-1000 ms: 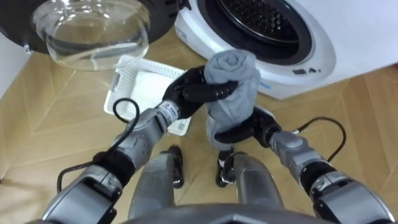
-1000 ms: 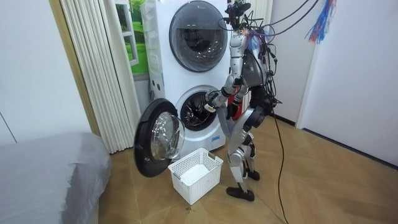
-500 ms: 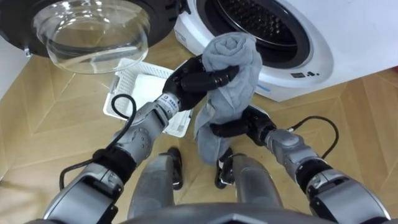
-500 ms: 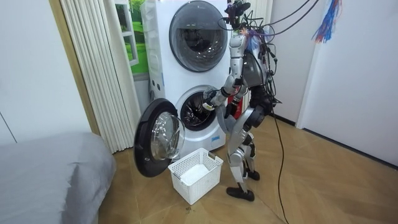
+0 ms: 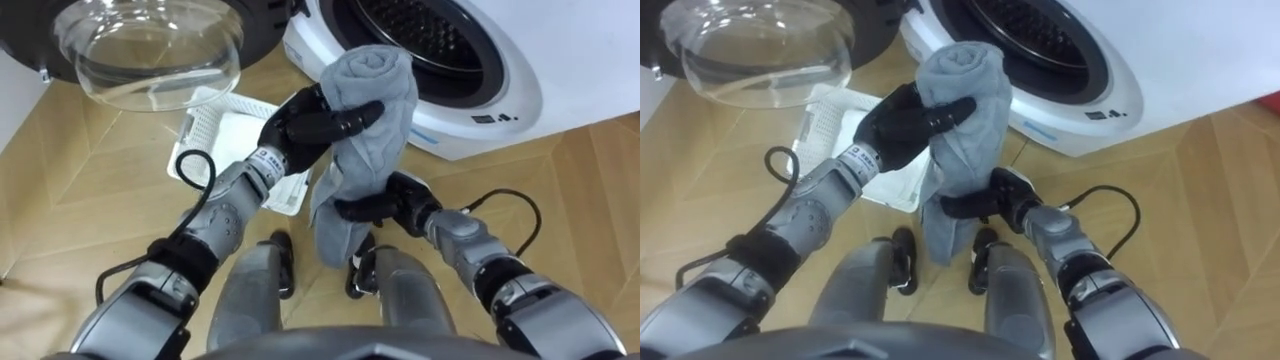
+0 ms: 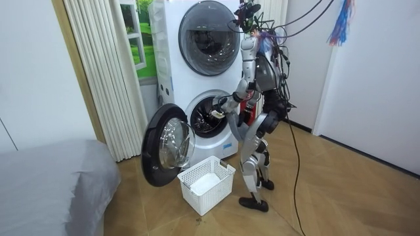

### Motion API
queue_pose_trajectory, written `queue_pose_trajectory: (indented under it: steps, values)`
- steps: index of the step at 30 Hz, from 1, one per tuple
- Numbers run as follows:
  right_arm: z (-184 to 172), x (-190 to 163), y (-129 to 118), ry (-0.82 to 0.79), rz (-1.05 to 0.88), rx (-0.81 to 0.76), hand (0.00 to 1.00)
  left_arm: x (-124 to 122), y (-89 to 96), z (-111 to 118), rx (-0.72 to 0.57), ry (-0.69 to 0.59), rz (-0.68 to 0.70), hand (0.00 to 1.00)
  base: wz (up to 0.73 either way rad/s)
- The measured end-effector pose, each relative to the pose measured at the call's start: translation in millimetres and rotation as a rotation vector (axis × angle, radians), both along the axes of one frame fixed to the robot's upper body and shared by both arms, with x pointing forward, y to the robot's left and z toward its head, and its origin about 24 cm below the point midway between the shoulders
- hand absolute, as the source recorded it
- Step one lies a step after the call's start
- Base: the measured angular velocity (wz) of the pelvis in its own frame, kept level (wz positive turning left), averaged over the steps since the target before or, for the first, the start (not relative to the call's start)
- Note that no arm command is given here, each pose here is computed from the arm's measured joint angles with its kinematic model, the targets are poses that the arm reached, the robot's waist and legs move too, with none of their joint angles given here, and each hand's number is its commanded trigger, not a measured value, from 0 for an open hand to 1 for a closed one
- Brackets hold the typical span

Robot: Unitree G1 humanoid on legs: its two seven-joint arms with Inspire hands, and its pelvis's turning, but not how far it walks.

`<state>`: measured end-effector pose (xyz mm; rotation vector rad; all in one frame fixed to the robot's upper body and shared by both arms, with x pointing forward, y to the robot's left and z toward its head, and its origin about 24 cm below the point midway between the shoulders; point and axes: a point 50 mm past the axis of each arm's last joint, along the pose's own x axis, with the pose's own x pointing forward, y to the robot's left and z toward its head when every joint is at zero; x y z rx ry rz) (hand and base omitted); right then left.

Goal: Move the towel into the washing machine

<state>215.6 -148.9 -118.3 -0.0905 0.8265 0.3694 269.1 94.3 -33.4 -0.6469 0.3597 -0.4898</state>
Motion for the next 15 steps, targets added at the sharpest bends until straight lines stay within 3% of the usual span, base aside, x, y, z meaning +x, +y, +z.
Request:
queue_pose_trajectory:
  steps: [4, 9, 15]
  values:
    - [-7, -8, -10, 0.073, -0.063, -0.008, 1.0, -2, 15.7, -8, 0.092, 0.017, 0.074, 0.0, 0.07]
    - [-10, -16, -41, 0.139, -0.153, -0.057, 1.0, -23, 46.7, -35, 0.429, 0.098, 0.153, 0.0, 0.12]
    - [-6, -13, -57, 0.152, -0.259, -0.027, 1.0, -39, 62.8, -53, 0.587, 0.183, 0.197, 0.0, 0.18]
